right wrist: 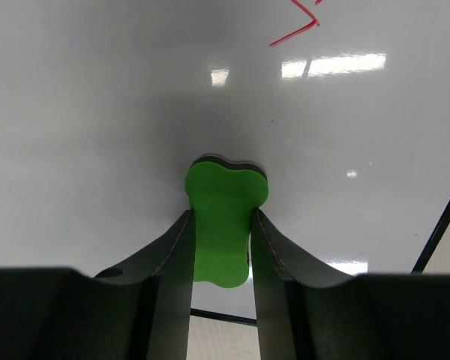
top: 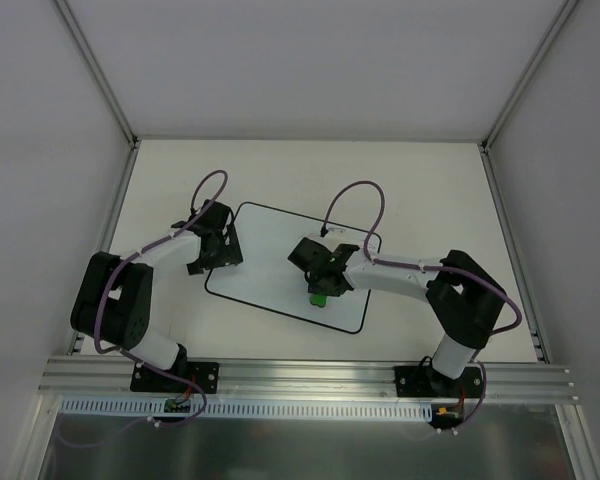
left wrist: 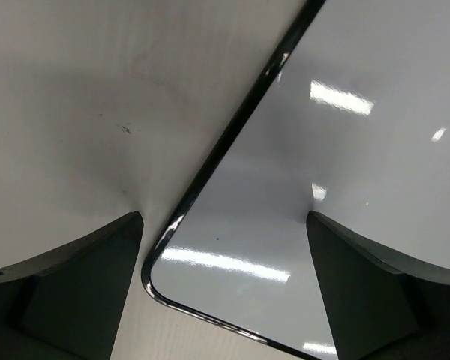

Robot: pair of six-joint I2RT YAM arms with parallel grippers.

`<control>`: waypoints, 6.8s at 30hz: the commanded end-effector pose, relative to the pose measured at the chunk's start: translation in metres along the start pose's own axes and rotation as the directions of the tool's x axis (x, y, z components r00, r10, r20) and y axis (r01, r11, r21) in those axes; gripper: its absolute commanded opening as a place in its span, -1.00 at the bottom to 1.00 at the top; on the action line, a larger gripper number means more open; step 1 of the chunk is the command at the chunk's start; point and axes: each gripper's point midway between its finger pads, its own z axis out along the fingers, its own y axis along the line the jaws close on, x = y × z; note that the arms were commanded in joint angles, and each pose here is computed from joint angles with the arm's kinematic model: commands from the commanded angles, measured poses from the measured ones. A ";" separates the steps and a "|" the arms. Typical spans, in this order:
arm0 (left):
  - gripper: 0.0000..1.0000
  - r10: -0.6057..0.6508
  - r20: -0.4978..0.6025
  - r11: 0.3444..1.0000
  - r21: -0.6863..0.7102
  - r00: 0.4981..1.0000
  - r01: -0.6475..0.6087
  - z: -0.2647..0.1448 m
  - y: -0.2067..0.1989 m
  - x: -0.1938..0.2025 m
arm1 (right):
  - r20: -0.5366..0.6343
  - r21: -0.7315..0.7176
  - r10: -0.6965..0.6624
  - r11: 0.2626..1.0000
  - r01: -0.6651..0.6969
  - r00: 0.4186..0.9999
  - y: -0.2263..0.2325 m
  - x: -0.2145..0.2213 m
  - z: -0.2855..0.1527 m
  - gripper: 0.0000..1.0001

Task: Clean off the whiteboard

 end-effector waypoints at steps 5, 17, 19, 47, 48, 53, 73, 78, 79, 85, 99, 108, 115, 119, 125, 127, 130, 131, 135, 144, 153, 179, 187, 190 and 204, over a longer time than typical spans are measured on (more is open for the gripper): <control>0.71 -0.002 -0.052 1.000 -0.014 0.999 0.001 0.013 0.006 -0.001 | -0.065 0.048 -0.083 0.995 0.086 0.994 -0.023 0.017 -0.003 -0.84; -0.98 -0.030 -0.127 1.000 -0.010 0.991 0.029 0.018 0.009 0.025 | -0.107 0.056 -0.067 0.996 0.073 0.992 -0.036 0.034 -0.003 -0.86; -1.00 -0.032 -0.127 0.999 -0.013 0.991 0.031 0.018 0.010 0.026 | -0.116 0.116 -0.044 0.992 0.058 0.992 -0.061 0.041 0.000 -0.88; -1.00 -0.035 -0.165 0.998 0.047 0.986 0.043 0.015 -0.002 0.031 | 0.024 -0.013 -0.092 0.996 0.092 0.995 0.036 -0.032 0.005 -0.99; -1.00 -0.036 -0.170 0.998 0.046 0.985 0.044 0.015 -0.002 0.033 | 0.008 0.004 -0.102 0.995 0.102 0.995 0.035 -0.032 0.013 -1.00; -1.00 -0.045 -0.170 0.998 0.044 0.984 0.053 0.013 0.000 0.036 | -0.017 0.075 -0.043 0.996 0.045 0.999 0.015 -0.058 0.036 -0.99; -1.00 -0.023 -0.171 0.998 0.045 0.985 0.031 0.013 -0.001 0.035 | -0.139 0.188 0.067 0.981 -0.040 0.988 -0.063 -0.107 0.068 -1.00; -1.00 0.001 -0.171 0.999 0.048 0.985 0.007 0.013 -0.005 0.036 | -0.168 0.070 -0.039 0.996 0.052 0.985 -0.003 -0.111 0.081 -0.99; -1.00 0.001 -0.170 0.999 0.050 0.985 0.008 0.014 -0.005 0.035 | -0.156 0.029 -0.058 0.998 0.063 0.986 0.016 -0.115 0.077 -0.99; -1.00 0.004 -0.174 0.998 0.058 0.985 0.006 0.013 -0.007 0.036 | -0.194 -0.084 -0.178 0.983 0.164 0.965 0.075 -0.093 0.085 -1.00; -1.00 -0.004 -0.175 0.998 0.058 0.985 0.014 0.012 -0.008 0.037 | -0.171 0.223 0.114 0.972 -0.075 0.979 -0.082 -0.132 0.079 -0.99; -1.00 -0.005 -0.175 0.998 0.054 0.985 0.015 0.012 -0.007 0.037 | -0.147 0.308 0.324 0.913 -0.268 0.935 -0.158 -0.122 0.067 -0.99; -1.00 -0.005 -0.177 0.998 0.058 0.984 0.015 0.012 -0.008 0.037 | -0.170 0.162 0.178 0.975 -0.151 0.969 -0.086 -0.119 0.072 -1.00; -1.00 -0.006 -0.180 0.998 0.058 0.984 0.017 0.012 -0.008 0.038 | -0.221 0.045 0.049 0.998 -0.040 0.974 -0.012 -0.094 0.076 -0.99; -1.00 -0.008 -0.176 0.998 0.055 0.984 0.018 0.012 -0.007 0.038 | -0.228 -0.012 0.008 1.000 -0.011 0.974 0.032 -0.085 0.078 -0.99; -1.00 -0.007 -0.175 0.998 0.056 0.985 0.017 0.012 -0.007 0.037 | -0.207 0.033 0.037 0.999 -0.031 0.978 0.020 -0.089 0.079 -0.99; -1.00 -0.007 -0.175 0.998 0.057 0.984 0.017 0.012 -0.007 0.038 | -0.202 0.129 0.120 0.987 -0.095 0.972 -0.024 -0.087 0.080 -0.99; -1.00 -0.007 -0.175 0.998 0.056 0.985 0.017 0.012 -0.007 0.037 | -0.195 0.164 0.159 0.978 -0.128 0.968 -0.043 -0.091 0.080 -0.99; -1.00 -0.008 -0.174 0.998 0.058 0.985 0.019 0.012 -0.008 0.037 | -0.148 0.270 0.253 0.940 -0.207 0.956 -0.105 -0.085 0.064 -0.99; -1.00 -0.012 -0.166 0.998 0.066 0.986 0.023 0.010 -0.010 0.034 | -0.088 0.284 0.282 0.926 -0.247 0.955 -0.140 -0.065 0.036 -0.99; -1.00 -0.012 -0.163 0.997 0.068 0.986 0.023 0.009 -0.009 0.035 | -0.241 0.075 -0.015 0.997 0.034 0.970 -0.027 -0.035 0.054 -0.99; -1.00 -0.010 -0.162 0.998 0.060 0.987 0.020 0.009 -0.007 0.035 | -0.062 0.371 0.563 0.780 -0.505 0.824 -0.191 -0.103 0.053 -0.99; -1.00 -0.013 -0.166 0.998 0.066 0.986 0.024 0.008 -0.009 0.035 | -0.070 0.371 0.574 0.774 -0.513 0.816 -0.192 -0.094 0.052 -0.99; -1.00 -0.015 -0.168 0.997 0.072 0.986 0.027 0.008 -0.010 0.034 | -0.107 0.302 0.521 0.829 -0.471 0.847 -0.168 -0.101 0.056 -0.99; -1.00 -0.015 -0.163 0.997 0.078 0.986 0.029 0.006 -0.011 0.033 | -0.210 0.094 0.355 0.935 -0.343 0.911 -0.077 -0.112 0.062 -0.99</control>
